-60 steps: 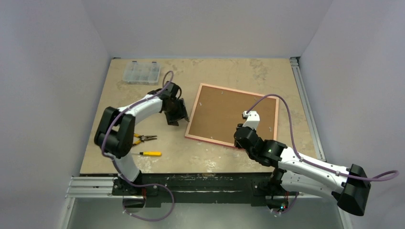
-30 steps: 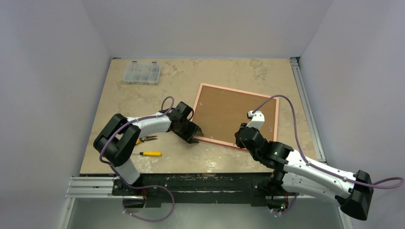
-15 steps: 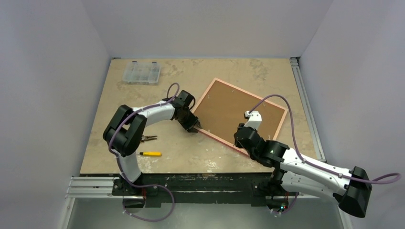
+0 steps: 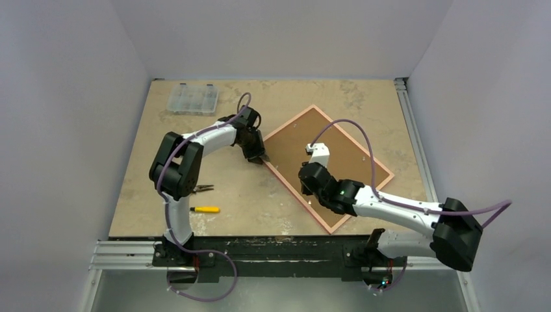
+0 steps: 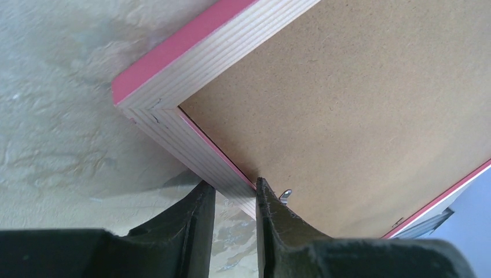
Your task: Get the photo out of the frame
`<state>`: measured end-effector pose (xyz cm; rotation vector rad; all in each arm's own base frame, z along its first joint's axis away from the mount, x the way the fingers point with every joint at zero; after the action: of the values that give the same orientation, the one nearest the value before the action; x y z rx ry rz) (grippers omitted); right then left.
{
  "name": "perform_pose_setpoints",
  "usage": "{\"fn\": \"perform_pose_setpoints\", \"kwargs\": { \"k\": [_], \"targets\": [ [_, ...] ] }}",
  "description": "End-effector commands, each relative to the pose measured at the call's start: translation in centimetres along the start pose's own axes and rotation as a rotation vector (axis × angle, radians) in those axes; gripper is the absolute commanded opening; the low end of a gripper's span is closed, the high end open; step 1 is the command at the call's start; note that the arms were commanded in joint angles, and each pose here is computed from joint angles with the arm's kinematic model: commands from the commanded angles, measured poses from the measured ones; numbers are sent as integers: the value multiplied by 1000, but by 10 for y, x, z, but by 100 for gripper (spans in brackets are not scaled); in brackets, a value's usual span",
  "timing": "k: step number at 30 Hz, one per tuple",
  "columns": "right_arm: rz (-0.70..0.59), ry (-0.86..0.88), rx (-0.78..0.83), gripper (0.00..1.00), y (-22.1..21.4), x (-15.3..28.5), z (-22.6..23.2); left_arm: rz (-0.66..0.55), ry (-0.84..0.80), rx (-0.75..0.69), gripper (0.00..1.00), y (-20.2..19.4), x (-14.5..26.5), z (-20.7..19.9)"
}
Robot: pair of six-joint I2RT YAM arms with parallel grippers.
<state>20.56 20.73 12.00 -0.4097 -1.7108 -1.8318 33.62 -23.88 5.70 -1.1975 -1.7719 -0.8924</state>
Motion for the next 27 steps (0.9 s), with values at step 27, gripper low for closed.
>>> {"fn": "perform_pose_setpoints", "kwargs": {
  "k": [27],
  "targets": [
    [-54, 96, 116, 0, 98, -114, 82, 98, -163, -143, 0, 2, -17, -18]
  ]
}}
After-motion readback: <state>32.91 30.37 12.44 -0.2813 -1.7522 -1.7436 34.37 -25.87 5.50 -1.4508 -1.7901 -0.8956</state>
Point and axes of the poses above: each gripper's point midway between its finger pads, its own x axis back along the fingers, its own z axis along the line the jaws close on, y = z × x, the point moved 3 cm from there along x, back along the fingers, and after that the axes turned 1 degree about x, right-handed, at the moved point
